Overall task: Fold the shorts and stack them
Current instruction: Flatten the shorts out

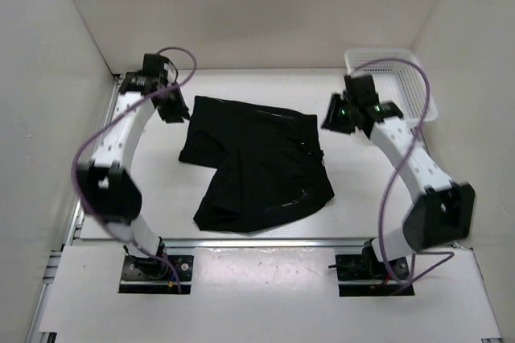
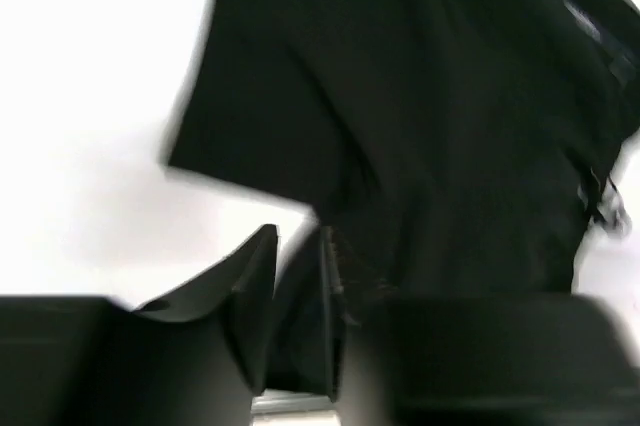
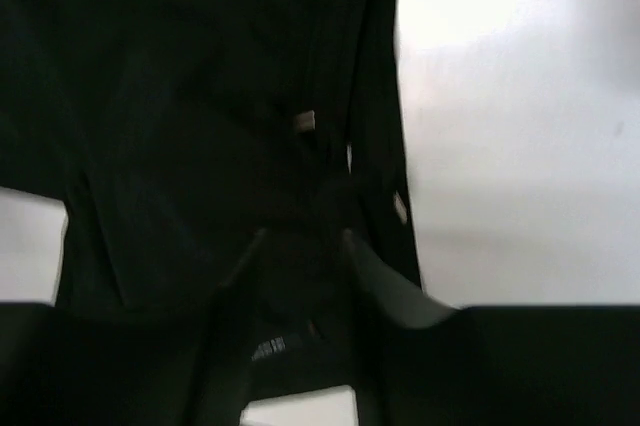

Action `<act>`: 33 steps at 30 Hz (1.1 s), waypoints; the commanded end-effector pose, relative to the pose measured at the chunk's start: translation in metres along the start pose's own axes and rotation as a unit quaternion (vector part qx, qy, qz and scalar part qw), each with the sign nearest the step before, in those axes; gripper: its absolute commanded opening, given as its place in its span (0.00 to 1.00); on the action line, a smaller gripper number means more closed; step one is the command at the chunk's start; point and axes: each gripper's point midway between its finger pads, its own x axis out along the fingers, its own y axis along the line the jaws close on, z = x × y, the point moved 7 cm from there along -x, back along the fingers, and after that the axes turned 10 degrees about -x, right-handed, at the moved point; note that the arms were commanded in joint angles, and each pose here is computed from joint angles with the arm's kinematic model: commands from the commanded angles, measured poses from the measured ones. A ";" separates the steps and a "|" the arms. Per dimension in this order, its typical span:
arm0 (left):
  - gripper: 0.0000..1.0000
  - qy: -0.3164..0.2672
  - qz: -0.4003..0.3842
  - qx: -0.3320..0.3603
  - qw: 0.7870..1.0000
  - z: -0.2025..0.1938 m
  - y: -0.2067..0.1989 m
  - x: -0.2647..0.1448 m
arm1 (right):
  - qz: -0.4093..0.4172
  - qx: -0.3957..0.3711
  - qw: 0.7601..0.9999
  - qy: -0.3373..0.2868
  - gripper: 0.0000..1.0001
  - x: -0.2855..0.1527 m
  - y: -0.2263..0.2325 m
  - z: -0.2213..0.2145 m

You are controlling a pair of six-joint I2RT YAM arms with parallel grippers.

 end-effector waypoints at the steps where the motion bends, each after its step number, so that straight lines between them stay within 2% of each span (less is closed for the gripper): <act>1: 0.32 0.010 -0.054 0.030 0.998 -0.053 -0.006 -0.027 | 0.031 0.033 0.998 0.041 0.35 -0.010 0.000 -0.058; 2: 0.31 0.047 -0.048 0.028 0.997 -0.081 0.004 -0.020 | 0.038 0.037 0.998 0.033 0.26 -0.023 -0.001 -0.068; 3: 0.31 0.058 -0.048 0.032 0.997 -0.095 0.004 -0.016 | 0.030 0.044 0.997 0.060 0.22 -0.019 -0.007 -0.096; 4: 0.34 0.078 -0.048 0.048 0.995 -0.115 0.000 -0.014 | 0.036 0.054 0.996 0.056 0.21 -0.030 -0.007 -0.106; 5: 0.40 0.110 -0.042 0.046 0.992 -0.136 0.005 -0.008 | 0.038 0.060 0.995 0.064 0.21 -0.032 -0.009 -0.116; 6: 0.58 0.122 -0.045 0.056 0.990 -0.146 0.003 -0.005 | 0.033 0.066 0.994 0.079 0.27 -0.030 -0.012 -0.133; 8: 0.70 0.151 -0.039 0.076 0.985 -0.173 0.002 0.000 | 0.031 0.074 0.993 0.083 0.45 -0.038 -0.015 -0.145; 9: 0.76 0.163 -0.025 0.083 0.983 -0.181 0.005 0.007 | 0.028 0.081 0.992 0.092 0.59 -0.036 -0.017 -0.154; 11: 0.81 0.198 -0.003 0.094 0.976 -0.201 0.013 0.019 | 0.032 0.087 0.991 0.096 0.68 -0.037 -0.017 -0.161; 13: 0.81 0.201 0.026 0.098 0.974 -0.209 0.021 0.029 | 0.033 0.093 0.989 0.110 0.70 -0.035 -0.018 -0.169; 16: 0.76 0.200 0.062 0.097 0.973 -0.217 0.033 0.036 | 0.033 0.093 0.989 0.110 0.71 -0.035 -0.018 -0.172; 21: 0.63 0.219 0.040 0.102 0.970 -0.225 0.033 0.045 | 0.028 0.093 0.989 0.109 0.72 -0.035 -0.019 -0.172; 24: 0.35 0.229 0.051 0.107 0.966 -0.228 0.036 0.052 | 0.026 0.091 0.991 0.097 0.72 -0.037 -0.018 -0.164; 25: 0.10 0.235 0.051 0.105 0.965 -0.229 0.036 0.053 | 0.022 0.091 0.991 0.095 0.72 -0.037 -0.019 -0.164; 27: 0.10 0.227 0.055 0.105 0.967 -0.222 0.037 0.046 | 0.017 0.091 0.991 0.094 0.72 -0.038 -0.020 -0.162; 28: 0.10 0.203 0.048 0.101 0.973 -0.208 0.032 0.036 | 0.017 0.091 0.991 0.094 0.72 -0.038 -0.020 -0.162; 29: 0.10 0.184 0.080 0.099 0.975 -0.199 0.040 0.026 | 0.019 0.090 0.992 0.090 0.72 -0.040 -0.019 -0.159; 33: 0.10 0.066 0.123 0.037 0.990 -0.130 0.044 -0.007 | 0.033 0.091 0.991 0.087 0.74 -0.040 -0.016 -0.157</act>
